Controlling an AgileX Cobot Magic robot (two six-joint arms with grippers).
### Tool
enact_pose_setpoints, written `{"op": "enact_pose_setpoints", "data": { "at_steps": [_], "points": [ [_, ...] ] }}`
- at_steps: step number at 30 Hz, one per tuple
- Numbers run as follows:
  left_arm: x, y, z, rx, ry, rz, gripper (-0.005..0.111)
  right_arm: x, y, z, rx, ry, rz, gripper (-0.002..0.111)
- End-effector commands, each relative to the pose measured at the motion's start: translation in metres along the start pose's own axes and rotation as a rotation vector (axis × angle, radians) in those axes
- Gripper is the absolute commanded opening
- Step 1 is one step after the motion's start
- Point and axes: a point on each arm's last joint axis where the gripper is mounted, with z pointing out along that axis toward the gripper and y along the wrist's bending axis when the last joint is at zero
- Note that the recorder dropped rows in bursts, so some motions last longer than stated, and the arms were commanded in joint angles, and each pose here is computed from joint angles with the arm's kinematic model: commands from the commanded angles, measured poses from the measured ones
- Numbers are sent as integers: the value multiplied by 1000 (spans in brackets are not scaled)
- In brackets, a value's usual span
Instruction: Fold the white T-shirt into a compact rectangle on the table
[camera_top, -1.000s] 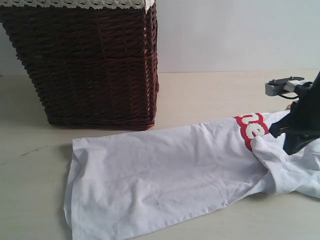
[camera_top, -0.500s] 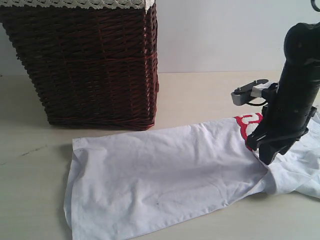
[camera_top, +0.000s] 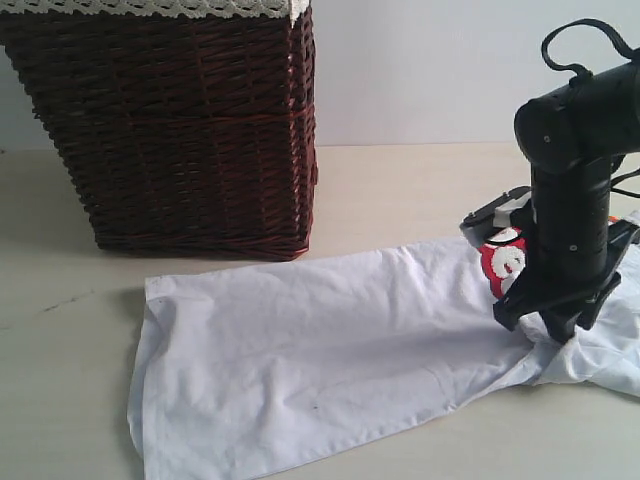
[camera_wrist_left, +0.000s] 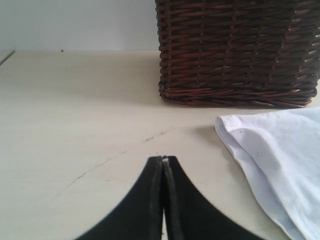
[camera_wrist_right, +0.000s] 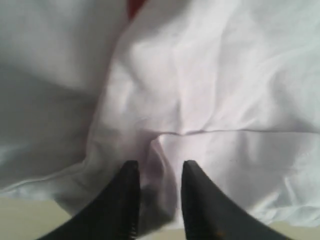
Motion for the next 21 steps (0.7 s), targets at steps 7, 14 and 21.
{"op": "enact_pose_setpoints", "data": {
  "at_steps": [7, 14, 21],
  "points": [
    [-1, 0, 0, -2, -17, -1, 0, -2, 2, -3, 58, -11, 5, 0],
    [-1, 0, 0, -2, -17, -1, 0, -13, 21, -34, 280, -117, -39, 0],
    [-1, 0, 0, -2, -17, -1, 0, -22, 38, -56, 499, -207, -74, 0]
  ]
}}
